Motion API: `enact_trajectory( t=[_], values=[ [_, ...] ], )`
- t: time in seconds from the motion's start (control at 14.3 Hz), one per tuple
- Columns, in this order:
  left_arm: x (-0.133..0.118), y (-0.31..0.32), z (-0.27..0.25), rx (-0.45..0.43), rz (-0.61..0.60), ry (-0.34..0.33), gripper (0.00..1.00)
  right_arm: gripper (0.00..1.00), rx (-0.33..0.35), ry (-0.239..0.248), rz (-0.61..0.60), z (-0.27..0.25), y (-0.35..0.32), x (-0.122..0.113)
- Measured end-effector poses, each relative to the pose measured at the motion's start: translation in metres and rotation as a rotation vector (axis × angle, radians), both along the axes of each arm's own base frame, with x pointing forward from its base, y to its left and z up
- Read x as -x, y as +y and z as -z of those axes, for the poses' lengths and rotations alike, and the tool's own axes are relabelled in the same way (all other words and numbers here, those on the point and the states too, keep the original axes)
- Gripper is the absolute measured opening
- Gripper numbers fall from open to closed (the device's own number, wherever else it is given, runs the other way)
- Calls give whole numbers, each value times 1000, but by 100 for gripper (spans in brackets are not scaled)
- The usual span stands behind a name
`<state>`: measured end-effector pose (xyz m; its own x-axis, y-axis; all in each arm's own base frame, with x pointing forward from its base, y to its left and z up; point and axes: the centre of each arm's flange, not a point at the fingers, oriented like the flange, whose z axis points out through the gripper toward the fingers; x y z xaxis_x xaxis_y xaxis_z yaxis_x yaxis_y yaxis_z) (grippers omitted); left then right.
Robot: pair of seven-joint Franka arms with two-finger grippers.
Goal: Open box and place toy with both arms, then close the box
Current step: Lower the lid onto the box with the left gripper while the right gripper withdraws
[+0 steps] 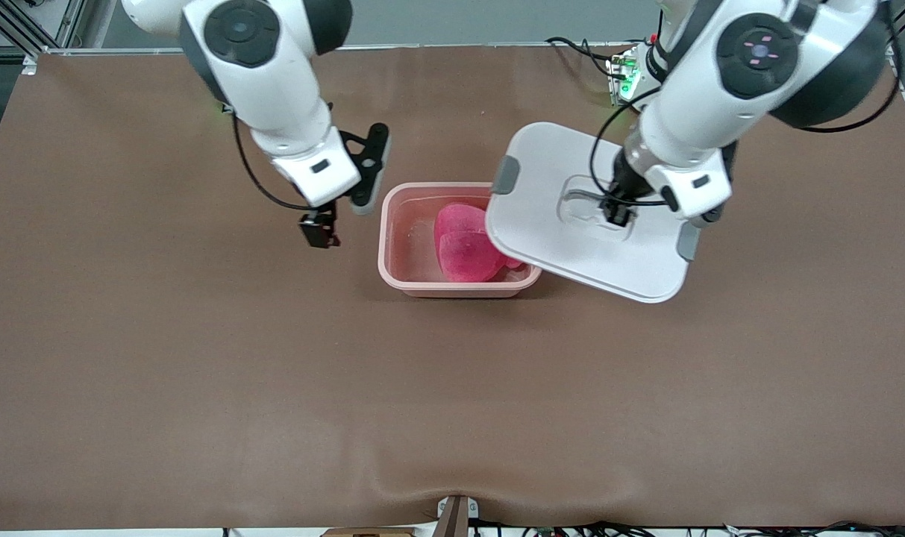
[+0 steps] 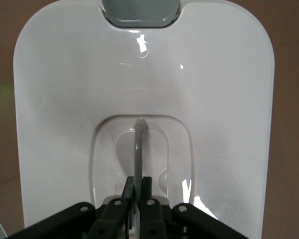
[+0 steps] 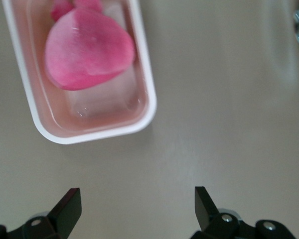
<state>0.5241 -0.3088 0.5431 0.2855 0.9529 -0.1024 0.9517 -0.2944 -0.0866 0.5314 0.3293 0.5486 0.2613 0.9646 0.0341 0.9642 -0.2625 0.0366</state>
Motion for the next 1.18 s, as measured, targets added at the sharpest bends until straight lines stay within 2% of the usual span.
enact_trajectory(
  t=[0.21,0.49,0.77,0.91,1.18],
  values=[
    [13,-60,30,12,-90,-7,7,100,2,10,191,-14,-56,-20],
    [30,-122,81,-17,-177,-30,7,100,-2,9,445,-24,-159,-53],
    [54,-169,122,-59,-219,-51,7,100,0,33,765,-41,-232,-54],
    [68,-187,142,-96,-220,-69,7,100,7,48,872,-44,-260,-52],
    [88,-209,171,-137,-197,-73,7,100,11,60,1204,-46,-327,-52]
  ],
)
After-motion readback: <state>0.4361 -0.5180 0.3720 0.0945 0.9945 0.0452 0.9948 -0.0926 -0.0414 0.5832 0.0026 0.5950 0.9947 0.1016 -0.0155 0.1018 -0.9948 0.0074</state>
